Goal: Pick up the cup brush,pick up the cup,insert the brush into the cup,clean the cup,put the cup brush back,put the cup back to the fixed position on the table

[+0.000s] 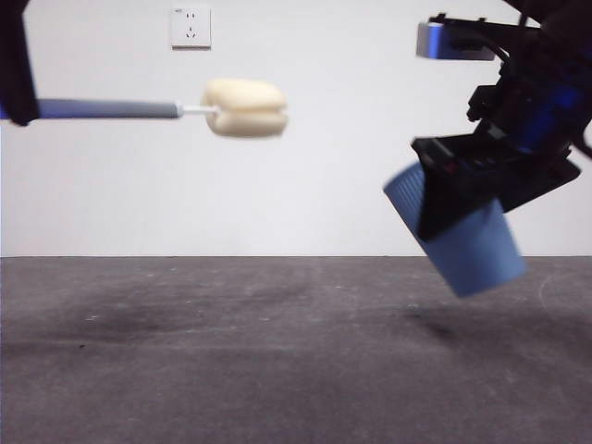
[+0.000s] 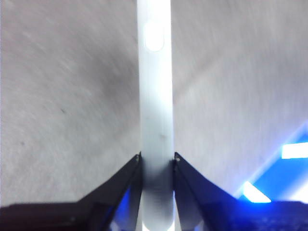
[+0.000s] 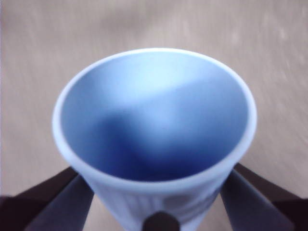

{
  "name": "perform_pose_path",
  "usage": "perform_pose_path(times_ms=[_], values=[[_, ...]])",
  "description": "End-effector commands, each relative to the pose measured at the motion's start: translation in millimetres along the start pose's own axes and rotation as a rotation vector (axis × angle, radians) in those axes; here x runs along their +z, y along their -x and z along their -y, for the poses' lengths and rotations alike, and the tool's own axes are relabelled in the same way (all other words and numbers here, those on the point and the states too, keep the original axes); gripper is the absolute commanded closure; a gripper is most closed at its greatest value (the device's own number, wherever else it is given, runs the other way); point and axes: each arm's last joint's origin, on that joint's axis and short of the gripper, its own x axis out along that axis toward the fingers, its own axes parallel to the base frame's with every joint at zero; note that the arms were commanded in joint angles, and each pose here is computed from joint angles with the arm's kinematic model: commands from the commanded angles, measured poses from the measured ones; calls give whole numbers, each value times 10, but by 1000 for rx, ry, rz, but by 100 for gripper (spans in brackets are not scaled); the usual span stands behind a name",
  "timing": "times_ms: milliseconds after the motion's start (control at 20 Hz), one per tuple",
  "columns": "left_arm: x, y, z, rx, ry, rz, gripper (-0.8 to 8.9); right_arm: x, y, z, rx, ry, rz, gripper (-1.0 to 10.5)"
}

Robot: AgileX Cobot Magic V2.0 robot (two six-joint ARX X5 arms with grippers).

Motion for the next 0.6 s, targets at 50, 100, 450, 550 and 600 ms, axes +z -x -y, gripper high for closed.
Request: perform_pose_path(times_ms=[50,100,450,550,600], values=[[-24,-19,31,-32,-112,-32,822,40,60,-55,-15,170,-89,964],[-26,-19,49,-57,-137,-30,822,55,93,-101,-28,253,-118,964],[-60,-63,286,-213,-280,-124,823,-1,163,-322,-111,627,-262,963],[-43,-119,343,-236,-291,-162,822,-3,177,-354,-136,676,-276,964],[-24,-154,365,-243,-297,-172,822,-1,189,-387,-145,712,-279,964]])
